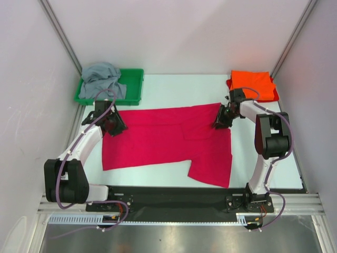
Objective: Fold and stack the t-shirts
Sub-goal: Fold the tshirt
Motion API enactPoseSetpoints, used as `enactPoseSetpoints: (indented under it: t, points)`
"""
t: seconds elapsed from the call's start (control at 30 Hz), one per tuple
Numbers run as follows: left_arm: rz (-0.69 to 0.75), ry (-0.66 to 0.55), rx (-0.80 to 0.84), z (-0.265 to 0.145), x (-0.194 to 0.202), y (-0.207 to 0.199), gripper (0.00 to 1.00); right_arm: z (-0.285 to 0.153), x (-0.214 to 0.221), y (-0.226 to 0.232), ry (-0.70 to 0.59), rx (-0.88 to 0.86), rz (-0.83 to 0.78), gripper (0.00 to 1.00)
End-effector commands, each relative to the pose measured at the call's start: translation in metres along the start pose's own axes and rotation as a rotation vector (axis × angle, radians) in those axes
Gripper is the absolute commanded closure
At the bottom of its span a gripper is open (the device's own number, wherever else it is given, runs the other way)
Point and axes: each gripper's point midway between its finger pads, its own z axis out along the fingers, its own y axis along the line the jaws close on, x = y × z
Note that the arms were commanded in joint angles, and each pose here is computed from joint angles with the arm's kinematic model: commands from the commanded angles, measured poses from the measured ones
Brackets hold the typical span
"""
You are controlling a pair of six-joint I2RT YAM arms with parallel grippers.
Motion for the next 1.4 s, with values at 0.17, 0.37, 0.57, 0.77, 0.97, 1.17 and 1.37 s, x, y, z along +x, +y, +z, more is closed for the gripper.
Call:
enactPoseSetpoints:
  t: [0.17,0.37,0.57,0.77,0.97,1.17,1.37]
  points:
    - [0.032,-0.021,0.036,-0.003,-0.010,-0.011,0.58,-0.005,-0.025,0.033,-0.035,-0.070,-0.061,0.64]
    - [0.032,-0.019,0.043,-0.002,-0.010,-0.012,0.58,0.008,-0.036,0.055,-0.002,-0.108,-0.099,0.59]
    - [0.033,-0.020,0.055,-0.002,-0.010,-0.014,0.58,-0.043,-0.049,0.049,-0.090,-0.069,-0.065,0.60]
    - [0.027,-0.005,0.067,0.002,-0.001,-0.012,0.58,-0.052,-0.029,0.026,-0.067,-0.140,-0.027,0.60]
    - [0.034,-0.006,0.081,0.001,-0.004,-0.016,0.58,-0.043,-0.011,0.004,-0.058,-0.085,-0.010,0.74]
    - [0.043,-0.006,0.082,0.000,-0.003,-0.015,0.58,-0.031,-0.002,-0.011,-0.040,-0.078,-0.017,0.79]
    - [0.044,-0.002,0.097,0.002,-0.002,-0.017,0.58,-0.028,-0.006,-0.018,-0.050,-0.050,-0.048,0.65]
